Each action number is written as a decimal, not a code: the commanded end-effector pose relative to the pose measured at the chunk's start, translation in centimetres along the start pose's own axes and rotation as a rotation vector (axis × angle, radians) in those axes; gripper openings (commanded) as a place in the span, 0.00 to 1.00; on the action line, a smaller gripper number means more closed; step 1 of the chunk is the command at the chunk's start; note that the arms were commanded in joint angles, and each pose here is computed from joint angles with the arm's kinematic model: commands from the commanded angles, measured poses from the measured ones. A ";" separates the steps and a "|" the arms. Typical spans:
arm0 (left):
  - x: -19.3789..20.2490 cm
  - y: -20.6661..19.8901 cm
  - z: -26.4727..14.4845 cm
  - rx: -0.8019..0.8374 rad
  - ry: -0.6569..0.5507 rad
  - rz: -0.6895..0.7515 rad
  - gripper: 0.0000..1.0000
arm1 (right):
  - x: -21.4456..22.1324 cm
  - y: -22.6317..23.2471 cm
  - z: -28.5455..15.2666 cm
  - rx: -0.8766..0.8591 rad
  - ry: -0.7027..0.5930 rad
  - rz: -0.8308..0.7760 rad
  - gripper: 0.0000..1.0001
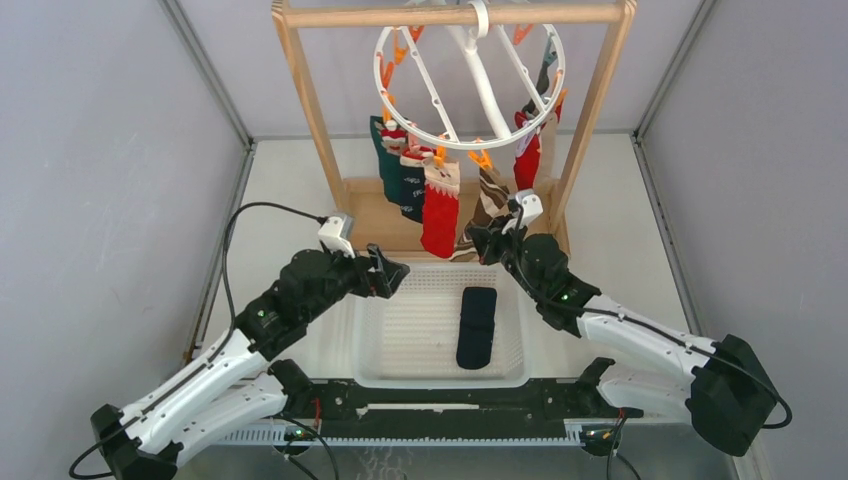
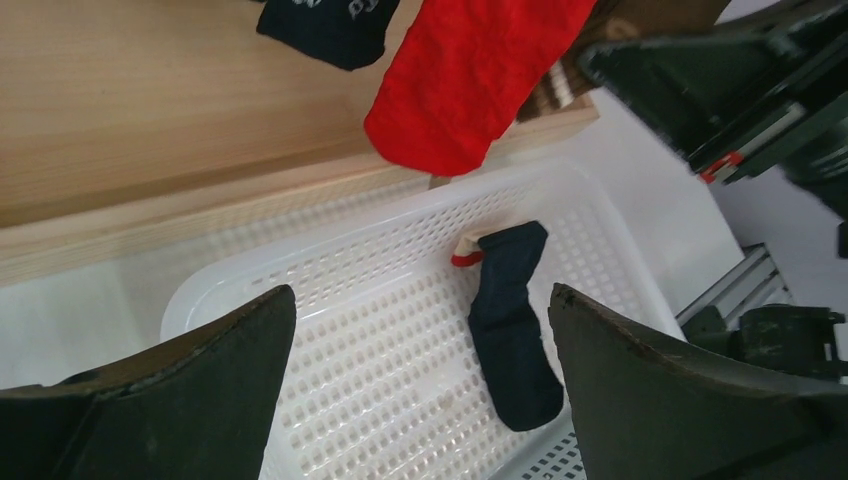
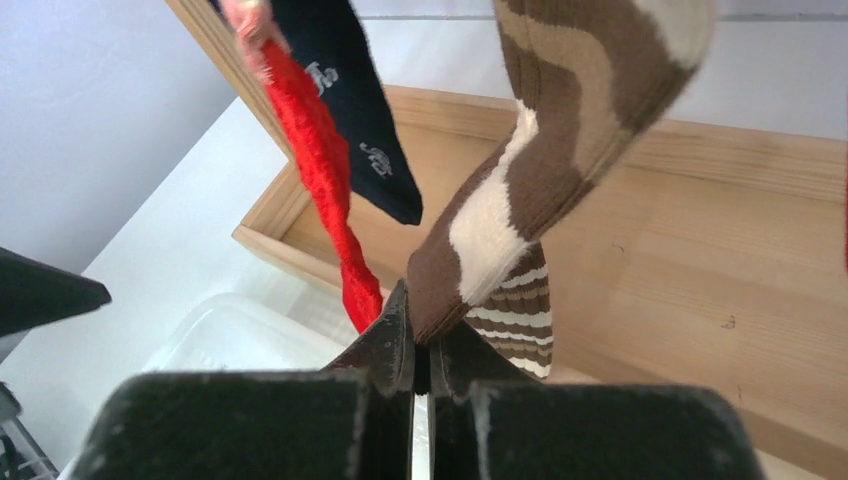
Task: Remove the socks clipped to the hanger
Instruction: Remove the sock from the hanger.
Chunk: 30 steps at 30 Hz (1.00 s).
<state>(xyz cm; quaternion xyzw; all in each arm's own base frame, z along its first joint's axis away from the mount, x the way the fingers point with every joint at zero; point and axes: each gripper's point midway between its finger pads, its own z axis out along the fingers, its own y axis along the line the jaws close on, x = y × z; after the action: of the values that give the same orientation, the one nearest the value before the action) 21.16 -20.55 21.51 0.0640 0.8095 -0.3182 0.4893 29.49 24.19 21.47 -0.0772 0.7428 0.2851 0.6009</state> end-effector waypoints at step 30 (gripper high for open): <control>-14.3 -11.3 -4.1 0.328 -0.287 -0.146 1.00 | -2.7 3.3 -2.9 0.070 -0.108 -0.134 0.00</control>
<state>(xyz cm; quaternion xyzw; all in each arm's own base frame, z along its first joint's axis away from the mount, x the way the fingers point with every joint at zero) 21.22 -23.00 34.49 0.0367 0.7225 -0.4305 0.5398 26.02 24.62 22.54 -0.1033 0.7341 0.2151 0.6357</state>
